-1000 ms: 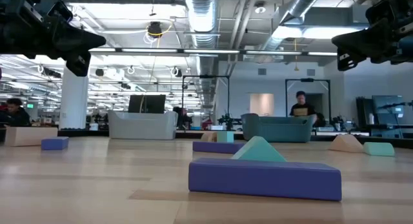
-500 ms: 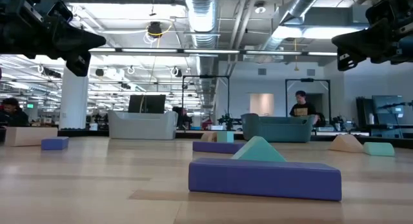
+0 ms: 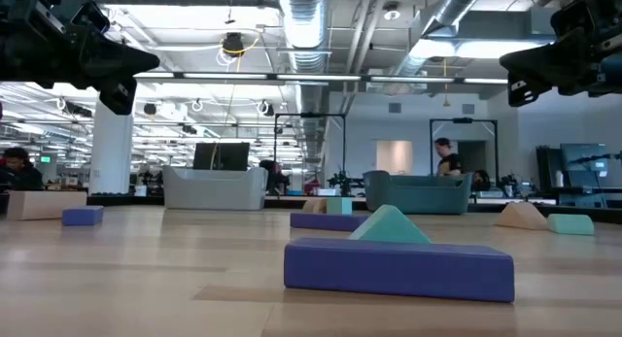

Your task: Sort & place blocks by color

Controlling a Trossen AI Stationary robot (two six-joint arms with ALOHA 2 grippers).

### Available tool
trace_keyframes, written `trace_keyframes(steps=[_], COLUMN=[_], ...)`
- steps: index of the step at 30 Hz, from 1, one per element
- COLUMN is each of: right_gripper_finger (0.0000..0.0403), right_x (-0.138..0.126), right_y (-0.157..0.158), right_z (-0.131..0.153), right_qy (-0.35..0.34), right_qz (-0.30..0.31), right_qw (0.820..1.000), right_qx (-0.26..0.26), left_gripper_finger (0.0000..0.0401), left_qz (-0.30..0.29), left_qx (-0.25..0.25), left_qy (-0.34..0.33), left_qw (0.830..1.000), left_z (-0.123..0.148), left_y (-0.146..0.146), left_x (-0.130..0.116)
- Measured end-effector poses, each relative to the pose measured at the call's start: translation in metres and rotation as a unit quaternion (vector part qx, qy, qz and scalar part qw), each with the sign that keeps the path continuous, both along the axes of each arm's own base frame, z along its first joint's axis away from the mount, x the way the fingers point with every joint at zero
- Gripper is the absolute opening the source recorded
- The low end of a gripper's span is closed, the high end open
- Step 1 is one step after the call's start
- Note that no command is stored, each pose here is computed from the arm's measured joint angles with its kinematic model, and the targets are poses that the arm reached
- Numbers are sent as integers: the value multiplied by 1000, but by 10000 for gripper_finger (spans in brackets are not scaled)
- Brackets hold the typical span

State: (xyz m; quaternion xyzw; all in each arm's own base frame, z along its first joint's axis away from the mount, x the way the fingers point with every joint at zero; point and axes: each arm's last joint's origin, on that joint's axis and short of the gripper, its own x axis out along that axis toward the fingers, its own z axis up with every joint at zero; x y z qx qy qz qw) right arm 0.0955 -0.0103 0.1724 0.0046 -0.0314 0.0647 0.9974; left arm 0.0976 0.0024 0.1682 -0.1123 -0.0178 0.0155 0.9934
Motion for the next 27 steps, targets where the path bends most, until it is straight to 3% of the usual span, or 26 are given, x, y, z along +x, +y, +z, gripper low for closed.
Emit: trace_keyframes(steps=[6, 10, 16, 20, 23, 27], right_gripper_finger=[21, 21, 21, 21, 21, 21], right_x=[0, 0, 0, 0, 0, 0], right_y=[0, 0, -1, -1, -1, -1], right_z=[0, 0, 0, 0, 0, 0], right_qy=[0, -1, -22, -22, -21, -21], right_qz=[0, 0, -24, -25, -24, -24], right_qw=[1000, 1000, 985, 984, 986, 986], right_qx=[0, -5, -172, -177, -165, -165], left_gripper_finger=[0, 0, 0, 0, 0, 0], left_qz=[2, 64, 153, 232, 257, 273], left_qx=[11, 31, 11, -61, -129, -141], left_qy=[0, -8, -20, -41, -65, -71], left_qw=[1000, 997, 988, 970, 955, 949], left_z=[0, 2, 4, 5, 5, 5], left_y=[0, 4, 9, 13, 15, 16], left_x=[0, 0, -2, -4, -5, -6])
